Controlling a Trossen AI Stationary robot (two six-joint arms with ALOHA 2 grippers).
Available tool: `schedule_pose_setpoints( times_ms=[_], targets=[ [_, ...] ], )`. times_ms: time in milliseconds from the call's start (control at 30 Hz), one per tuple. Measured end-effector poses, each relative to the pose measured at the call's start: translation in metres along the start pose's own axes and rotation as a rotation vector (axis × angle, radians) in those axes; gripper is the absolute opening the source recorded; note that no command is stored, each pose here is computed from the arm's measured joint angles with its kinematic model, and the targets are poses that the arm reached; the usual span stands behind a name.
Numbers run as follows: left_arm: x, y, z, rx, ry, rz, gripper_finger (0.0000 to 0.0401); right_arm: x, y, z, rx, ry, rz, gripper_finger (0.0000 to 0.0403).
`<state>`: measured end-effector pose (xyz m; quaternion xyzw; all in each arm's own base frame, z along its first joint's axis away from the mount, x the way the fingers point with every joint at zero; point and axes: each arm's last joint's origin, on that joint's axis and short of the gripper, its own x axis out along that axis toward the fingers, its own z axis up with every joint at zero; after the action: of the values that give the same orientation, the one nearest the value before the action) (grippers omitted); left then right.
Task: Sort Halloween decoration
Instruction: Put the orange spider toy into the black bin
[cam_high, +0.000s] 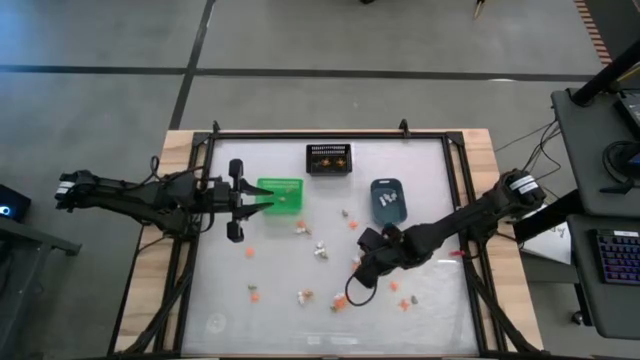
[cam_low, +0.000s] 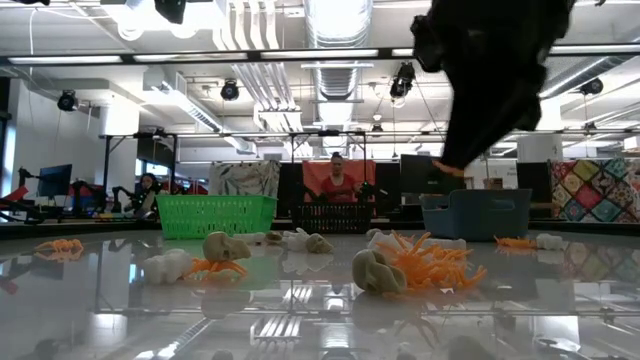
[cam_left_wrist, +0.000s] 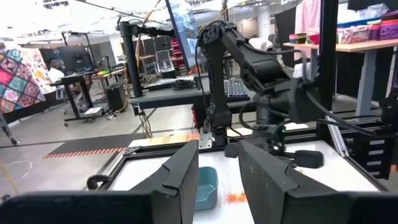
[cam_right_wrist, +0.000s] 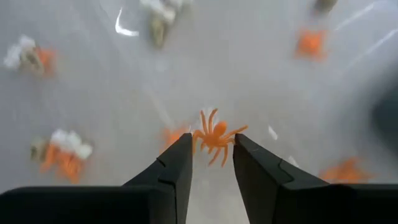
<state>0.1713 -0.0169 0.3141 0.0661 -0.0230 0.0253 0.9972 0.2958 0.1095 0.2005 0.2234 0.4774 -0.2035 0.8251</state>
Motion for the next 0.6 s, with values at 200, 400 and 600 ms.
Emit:
schedule_pose_setpoints(
  times_ms=[200, 400, 600],
  targets=[
    [0.004, -0.001, -0.002, -0.042, -0.001, -0.001, 0.0098, 0.004, -0.010, 0.028, -0.067, -0.125, -0.005, 0.0074],
    [0.011, -0.003, -0.006, -0.051, -0.012, 0.000, 0.0098, 0.011, -0.041, 0.090, -0.102, -0.383, -0.026, 0.0037],
    [0.011, -0.003, -0.004, -0.065, -0.027, -0.001, 0.0098, 0.015, -0.093, 0.148, -0.066, -0.568, -0.029, 0.0011]
  ],
)
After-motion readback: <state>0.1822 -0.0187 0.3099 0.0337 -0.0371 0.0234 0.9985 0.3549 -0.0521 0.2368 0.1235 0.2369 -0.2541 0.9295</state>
